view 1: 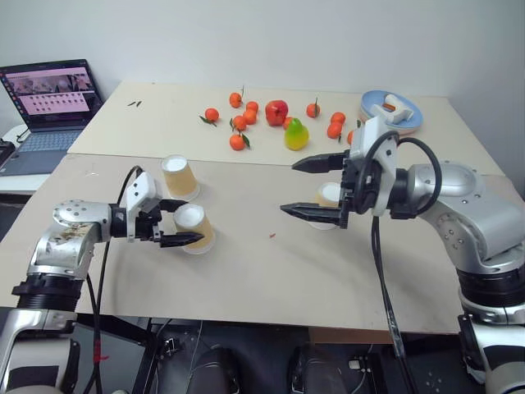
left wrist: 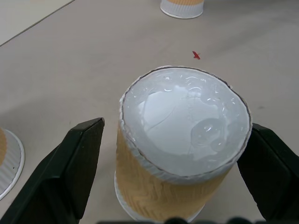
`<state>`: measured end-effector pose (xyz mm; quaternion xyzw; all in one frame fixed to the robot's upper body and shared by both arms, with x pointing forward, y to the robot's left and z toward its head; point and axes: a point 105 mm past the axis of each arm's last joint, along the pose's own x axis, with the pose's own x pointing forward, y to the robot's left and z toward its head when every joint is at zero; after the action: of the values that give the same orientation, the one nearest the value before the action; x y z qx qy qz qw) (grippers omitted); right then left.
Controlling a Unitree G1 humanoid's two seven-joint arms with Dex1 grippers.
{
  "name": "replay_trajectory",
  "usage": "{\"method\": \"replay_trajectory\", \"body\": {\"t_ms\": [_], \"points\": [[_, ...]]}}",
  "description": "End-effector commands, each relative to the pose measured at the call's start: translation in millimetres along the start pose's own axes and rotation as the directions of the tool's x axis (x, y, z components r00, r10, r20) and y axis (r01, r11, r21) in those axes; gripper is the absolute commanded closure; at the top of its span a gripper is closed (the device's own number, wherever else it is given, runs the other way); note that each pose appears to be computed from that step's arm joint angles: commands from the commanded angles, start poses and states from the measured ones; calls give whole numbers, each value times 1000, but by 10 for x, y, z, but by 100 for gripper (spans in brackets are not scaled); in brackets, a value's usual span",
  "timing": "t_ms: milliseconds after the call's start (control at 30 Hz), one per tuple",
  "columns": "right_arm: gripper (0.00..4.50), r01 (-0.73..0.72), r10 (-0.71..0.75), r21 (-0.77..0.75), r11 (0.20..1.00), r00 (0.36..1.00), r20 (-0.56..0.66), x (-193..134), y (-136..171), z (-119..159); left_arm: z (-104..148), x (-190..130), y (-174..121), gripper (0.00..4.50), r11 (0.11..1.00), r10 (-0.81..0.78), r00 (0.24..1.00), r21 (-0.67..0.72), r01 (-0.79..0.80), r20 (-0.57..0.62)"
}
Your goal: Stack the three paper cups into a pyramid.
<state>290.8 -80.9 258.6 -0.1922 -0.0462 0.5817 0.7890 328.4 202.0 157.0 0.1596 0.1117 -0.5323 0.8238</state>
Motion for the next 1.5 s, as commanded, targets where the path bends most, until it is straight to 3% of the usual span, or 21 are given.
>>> {"method": "replay_trajectory", "body": {"t_ms": [33, 233, 533, 733, 933, 1233, 1300, 1333, 1400, 1500], "points": [[0, 17, -16, -58, 998, 1000, 23, -45, -18, 135, 153, -26, 24, 6, 999, 10, 999, 45, -12, 36], [0, 20, -19, -59, 998, 1000, 18, -56, -29, 125, 132, -12, 18, 186, 999, 10, 1000, 43, -11, 28], [0, 39, -38, -54, 998, 999, 16, -62, -58, 109, 269, 125, -32, 186, 996, -35, 998, 89, 30, 59], [0, 46, -45, -35, 998, 999, 12, -28, -67, 48, 636, 719, -256, 186, 975, -200, 965, 135, 178, 168], [0, 95, -94, -31, 995, 995, 20, -6, -106, 49, 497, 1285, -350, 186, 966, -248, 957, 108, 234, 151], [0, 124, -123, -43, 991, 992, 25, -67, -110, 108, 322, 1351, -372, 186, 960, -264, 961, 124, 252, 85], [0, 131, -130, -41, 990, 991, 28, -69, -122, 106, 331, 1339, -366, 107, 959, -260, 962, 139, 247, 88], [0, 133, -132, -40, 990, 991, 29, -64, -126, 102, 349, 1330, -360, 94, 960, -257, 961, 140, 242, 98], [0, 134, -133, -36, 990, 991, 32, -47, -128, 95, 378, 1309, -347, 26, 962, -247, 962, 146, 230, 114], [0, 130, -129, -31, 991, 991, 36, -26, -125, 86, 475, 1249, -324, 12, 965, -225, 965, 168, 201, 139]]}}
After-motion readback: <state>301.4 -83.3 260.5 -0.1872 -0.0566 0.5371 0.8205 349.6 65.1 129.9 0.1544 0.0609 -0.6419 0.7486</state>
